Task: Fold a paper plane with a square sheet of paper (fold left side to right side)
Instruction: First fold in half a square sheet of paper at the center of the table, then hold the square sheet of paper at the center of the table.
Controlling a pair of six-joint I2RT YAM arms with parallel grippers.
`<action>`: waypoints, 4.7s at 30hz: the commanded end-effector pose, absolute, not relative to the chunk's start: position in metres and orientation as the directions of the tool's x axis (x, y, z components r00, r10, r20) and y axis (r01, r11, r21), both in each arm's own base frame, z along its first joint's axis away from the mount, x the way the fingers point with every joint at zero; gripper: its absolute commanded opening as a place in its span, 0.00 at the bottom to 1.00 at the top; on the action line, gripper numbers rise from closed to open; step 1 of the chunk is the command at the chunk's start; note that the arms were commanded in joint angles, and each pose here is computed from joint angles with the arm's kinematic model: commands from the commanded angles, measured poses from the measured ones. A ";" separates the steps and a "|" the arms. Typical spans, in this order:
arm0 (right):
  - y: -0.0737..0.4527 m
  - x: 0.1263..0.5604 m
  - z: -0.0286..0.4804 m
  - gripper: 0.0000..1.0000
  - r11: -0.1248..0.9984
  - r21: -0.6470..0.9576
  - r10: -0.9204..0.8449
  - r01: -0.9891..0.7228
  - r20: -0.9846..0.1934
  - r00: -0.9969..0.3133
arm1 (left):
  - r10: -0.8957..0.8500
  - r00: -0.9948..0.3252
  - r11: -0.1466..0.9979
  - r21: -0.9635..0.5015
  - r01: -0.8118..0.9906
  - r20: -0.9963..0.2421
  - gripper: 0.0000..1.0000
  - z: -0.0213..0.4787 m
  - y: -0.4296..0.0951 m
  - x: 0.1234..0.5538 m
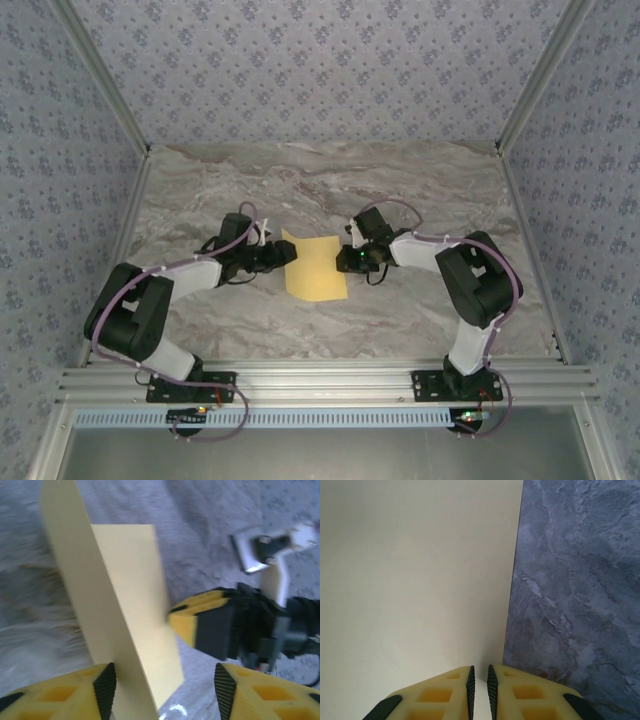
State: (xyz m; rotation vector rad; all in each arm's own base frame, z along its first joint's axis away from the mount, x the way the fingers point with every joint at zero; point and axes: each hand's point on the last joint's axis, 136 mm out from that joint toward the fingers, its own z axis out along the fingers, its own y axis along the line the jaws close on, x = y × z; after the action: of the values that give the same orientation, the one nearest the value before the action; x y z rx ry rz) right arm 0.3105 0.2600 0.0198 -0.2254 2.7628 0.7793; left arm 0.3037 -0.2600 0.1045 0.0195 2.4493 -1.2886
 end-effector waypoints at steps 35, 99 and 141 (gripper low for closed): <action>0.284 0.332 0.073 0.09 0.551 0.822 0.142 -0.142 -0.260 -0.955 | -0.085 -0.930 0.564 -0.787 0.250 -0.357 0.27 0.104 -0.319 0.313; 0.180 0.316 0.050 0.51 0.900 0.418 0.062 -0.121 -0.398 -0.915 | 0.066 -0.975 0.900 -0.409 0.150 -0.213 0.53 0.004 -0.305 0.302; 0.253 0.315 0.043 0.10 0.763 0.624 0.041 -0.167 -0.305 -0.951 | 0.100 -0.976 0.915 -0.367 0.167 -0.194 0.53 -0.003 -0.305 0.298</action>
State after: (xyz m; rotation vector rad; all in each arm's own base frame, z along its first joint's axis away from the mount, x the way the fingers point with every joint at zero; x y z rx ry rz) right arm 0.3058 0.2471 0.0320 -0.1046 2.6918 0.9604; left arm 0.3115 -0.3067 0.0268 0.1707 2.8300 -0.6422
